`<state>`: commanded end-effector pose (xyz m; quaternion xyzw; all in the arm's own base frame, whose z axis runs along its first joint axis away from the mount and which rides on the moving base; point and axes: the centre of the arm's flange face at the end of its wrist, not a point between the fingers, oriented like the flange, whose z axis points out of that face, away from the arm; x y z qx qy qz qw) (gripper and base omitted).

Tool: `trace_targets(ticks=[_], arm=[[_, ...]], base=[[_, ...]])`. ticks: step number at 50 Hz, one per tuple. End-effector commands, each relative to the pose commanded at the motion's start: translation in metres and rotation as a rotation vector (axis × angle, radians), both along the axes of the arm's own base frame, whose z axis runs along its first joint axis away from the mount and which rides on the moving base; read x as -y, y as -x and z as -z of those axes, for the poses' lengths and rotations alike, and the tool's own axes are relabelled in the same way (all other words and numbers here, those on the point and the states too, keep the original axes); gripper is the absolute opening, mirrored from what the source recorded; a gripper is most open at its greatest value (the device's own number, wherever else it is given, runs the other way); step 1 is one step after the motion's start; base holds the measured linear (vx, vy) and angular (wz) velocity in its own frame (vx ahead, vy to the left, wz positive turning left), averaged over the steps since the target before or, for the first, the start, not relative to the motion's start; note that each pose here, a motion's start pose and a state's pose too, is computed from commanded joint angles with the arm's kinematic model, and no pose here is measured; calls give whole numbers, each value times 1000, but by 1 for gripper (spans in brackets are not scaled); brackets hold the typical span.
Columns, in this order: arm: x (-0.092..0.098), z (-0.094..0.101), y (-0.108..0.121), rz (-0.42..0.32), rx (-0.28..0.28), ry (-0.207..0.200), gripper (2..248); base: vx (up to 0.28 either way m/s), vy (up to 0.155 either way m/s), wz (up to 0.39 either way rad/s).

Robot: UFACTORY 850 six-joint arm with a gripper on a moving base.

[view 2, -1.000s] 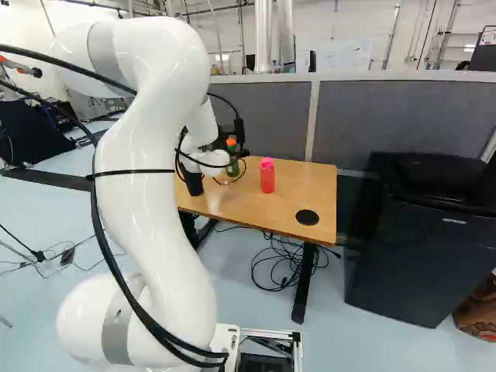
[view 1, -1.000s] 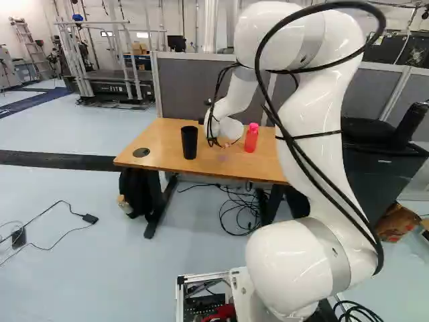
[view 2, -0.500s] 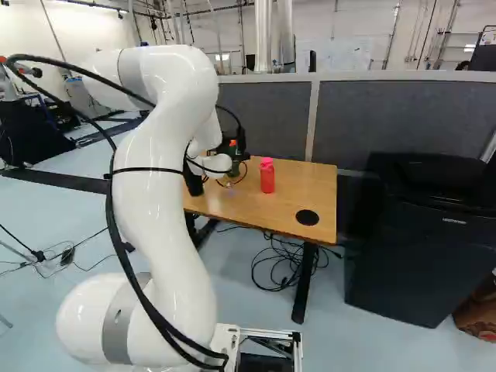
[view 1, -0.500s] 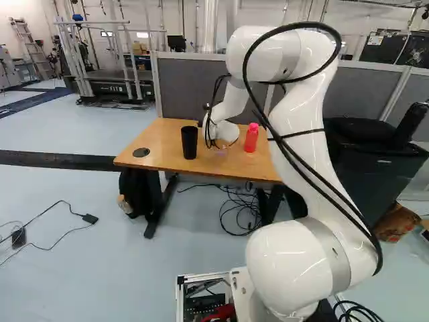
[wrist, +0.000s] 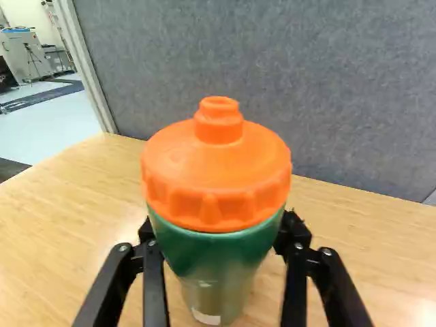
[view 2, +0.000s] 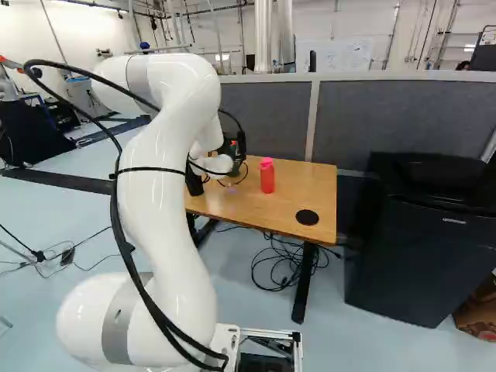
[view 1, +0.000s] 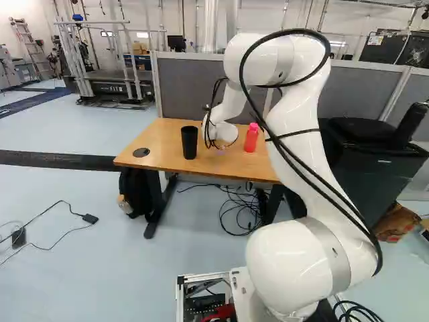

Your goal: Pick up the green bottle from the table

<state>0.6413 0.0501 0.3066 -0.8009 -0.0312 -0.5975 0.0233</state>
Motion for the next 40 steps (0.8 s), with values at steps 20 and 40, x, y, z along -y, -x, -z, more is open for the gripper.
trace_targets(ticks=[20, 40], arm=[[0, -11, 1, 0, 15, -1, 111], [1, -38, 23, -2, 32, -3, 111]], base=[[0, 0, 0], [0, 0, 0]])
